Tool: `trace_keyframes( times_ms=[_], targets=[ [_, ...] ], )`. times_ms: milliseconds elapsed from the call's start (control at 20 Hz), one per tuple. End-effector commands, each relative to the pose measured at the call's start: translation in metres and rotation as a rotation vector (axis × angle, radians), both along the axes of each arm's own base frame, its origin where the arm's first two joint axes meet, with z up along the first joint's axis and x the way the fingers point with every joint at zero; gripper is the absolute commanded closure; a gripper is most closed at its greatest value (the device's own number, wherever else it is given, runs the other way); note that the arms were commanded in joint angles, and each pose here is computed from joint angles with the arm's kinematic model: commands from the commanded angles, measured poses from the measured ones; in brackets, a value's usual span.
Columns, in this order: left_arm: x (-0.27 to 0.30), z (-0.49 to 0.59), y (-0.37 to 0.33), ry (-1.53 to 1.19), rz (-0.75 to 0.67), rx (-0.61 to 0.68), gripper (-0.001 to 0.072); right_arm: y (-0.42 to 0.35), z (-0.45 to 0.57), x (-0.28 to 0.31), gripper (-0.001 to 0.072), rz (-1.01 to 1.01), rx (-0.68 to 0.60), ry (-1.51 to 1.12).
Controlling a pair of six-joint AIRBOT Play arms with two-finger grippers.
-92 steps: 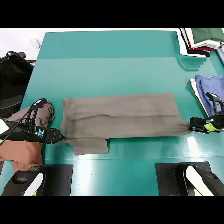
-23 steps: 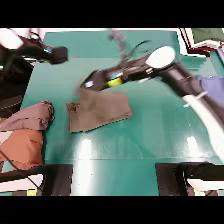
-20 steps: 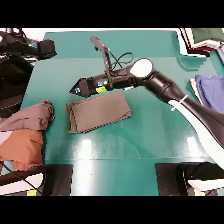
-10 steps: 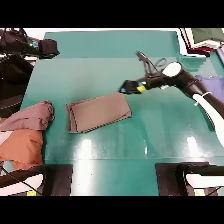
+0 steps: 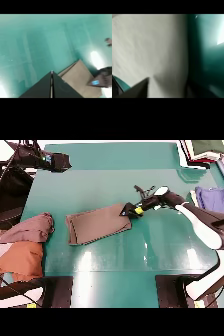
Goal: Fold the shirts.
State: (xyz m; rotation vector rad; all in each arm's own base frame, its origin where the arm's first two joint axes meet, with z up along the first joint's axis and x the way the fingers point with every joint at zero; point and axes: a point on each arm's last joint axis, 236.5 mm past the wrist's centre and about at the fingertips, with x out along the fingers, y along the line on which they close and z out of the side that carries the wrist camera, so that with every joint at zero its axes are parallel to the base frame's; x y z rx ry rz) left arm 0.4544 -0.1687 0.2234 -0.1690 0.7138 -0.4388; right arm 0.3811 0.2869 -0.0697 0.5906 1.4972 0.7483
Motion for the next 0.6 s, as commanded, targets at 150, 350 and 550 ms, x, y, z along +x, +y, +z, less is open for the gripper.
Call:
trace_keyframes(
  times_ms=[150,350,550],
  targets=[
    [-0.011,0.001,-0.031,-0.002,-0.066,-0.011,0.0680,0.060,0.012,0.019,0.0696,0.115,0.038,-0.129],
    [-0.025,0.003,-0.067,-0.040,-0.144,0.024,0.0680,-0.006,0.070,0.088,0.0697,-0.043,0.003,-0.316],
    [-0.036,0.005,-0.089,-0.048,-0.188,0.014,0.0680,-0.174,0.120,0.139,0.0696,-0.300,-0.215,-0.464]
  ],
)
